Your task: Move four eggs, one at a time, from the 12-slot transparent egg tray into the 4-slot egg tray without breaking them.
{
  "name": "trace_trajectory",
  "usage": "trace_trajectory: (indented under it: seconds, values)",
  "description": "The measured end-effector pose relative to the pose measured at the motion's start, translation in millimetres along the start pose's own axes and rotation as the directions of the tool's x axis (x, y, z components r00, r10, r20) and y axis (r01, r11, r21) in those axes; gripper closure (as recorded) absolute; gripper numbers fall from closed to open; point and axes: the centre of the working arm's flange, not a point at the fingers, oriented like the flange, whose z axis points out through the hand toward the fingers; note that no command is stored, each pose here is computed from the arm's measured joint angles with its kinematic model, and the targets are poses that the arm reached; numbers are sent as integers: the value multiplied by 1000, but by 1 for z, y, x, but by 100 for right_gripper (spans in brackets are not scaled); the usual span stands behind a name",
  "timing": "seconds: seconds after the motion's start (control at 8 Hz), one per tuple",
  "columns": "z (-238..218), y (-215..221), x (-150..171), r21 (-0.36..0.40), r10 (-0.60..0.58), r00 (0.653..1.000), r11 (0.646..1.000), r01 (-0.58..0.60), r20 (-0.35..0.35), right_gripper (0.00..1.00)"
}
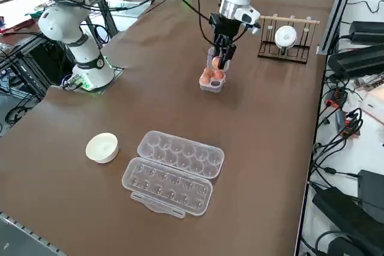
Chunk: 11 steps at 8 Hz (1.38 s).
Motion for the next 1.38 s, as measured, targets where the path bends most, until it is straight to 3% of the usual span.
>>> trace_trajectory:
  seconds: [0.38, 1.38]
  values:
    - [31, -7, 9, 84, 53, 998, 995, -54, 16, 42]
    - [67, 4, 9, 87, 84, 996, 993, -82, -14, 42]
